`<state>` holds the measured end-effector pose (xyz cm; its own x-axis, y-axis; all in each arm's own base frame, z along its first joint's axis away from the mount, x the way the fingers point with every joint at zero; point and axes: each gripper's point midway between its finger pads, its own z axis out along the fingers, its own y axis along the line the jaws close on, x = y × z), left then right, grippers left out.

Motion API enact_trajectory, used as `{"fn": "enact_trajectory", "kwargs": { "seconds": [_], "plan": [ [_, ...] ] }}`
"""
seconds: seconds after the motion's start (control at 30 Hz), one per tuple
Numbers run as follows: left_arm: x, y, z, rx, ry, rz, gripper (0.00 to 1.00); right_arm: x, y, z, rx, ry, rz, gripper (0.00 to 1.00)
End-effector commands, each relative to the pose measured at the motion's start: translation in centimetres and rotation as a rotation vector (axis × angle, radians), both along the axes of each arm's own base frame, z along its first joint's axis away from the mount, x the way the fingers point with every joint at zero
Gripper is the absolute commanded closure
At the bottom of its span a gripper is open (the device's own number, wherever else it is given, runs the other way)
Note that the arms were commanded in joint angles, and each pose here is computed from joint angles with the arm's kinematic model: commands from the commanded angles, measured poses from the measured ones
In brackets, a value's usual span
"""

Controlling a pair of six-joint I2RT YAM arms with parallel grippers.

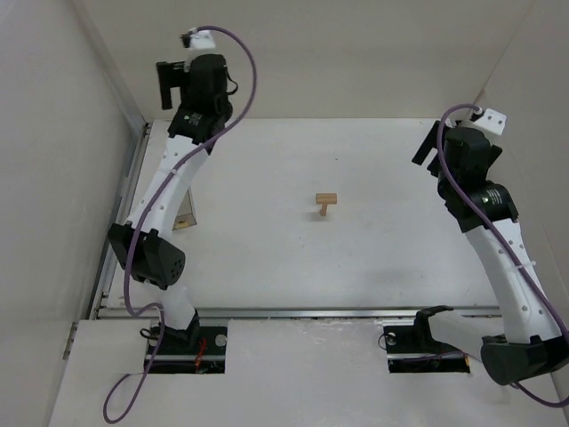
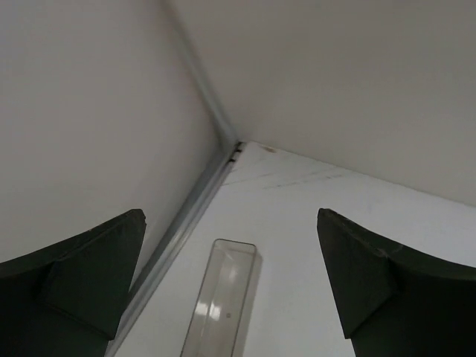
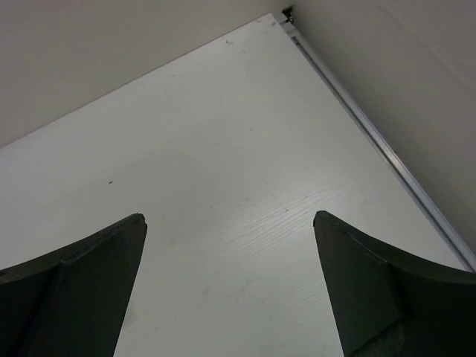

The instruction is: Build the wood block tower

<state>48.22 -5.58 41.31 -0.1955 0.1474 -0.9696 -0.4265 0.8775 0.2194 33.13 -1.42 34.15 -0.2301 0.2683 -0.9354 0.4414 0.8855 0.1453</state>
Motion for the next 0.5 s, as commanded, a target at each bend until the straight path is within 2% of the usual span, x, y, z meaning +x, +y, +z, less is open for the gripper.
{"fn": "enact_trajectory", "kwargs": {
  "seconds": [0.0, 0.17, 0.47],
  "plan": [
    [-2.5, 7.3, 2.3, -0.135, -0.146, 0.274, 0.0, -0.5, -1.4, 2.5, 0.013, -0.11, -0.081, 0.0],
    [-3.6, 10.5, 3.2, -0.163, -0.18, 0.309, 0.0, -0.4, -1.4, 3.1, 0.017, -0.127, -0.081, 0.0],
    [-3.7, 10.2, 3.2, -0.165, -0.166, 0.28, 0.0, -0.7, -1.5, 3.1, 0.017, -0.127, -0.081, 0.0]
  ]
}}
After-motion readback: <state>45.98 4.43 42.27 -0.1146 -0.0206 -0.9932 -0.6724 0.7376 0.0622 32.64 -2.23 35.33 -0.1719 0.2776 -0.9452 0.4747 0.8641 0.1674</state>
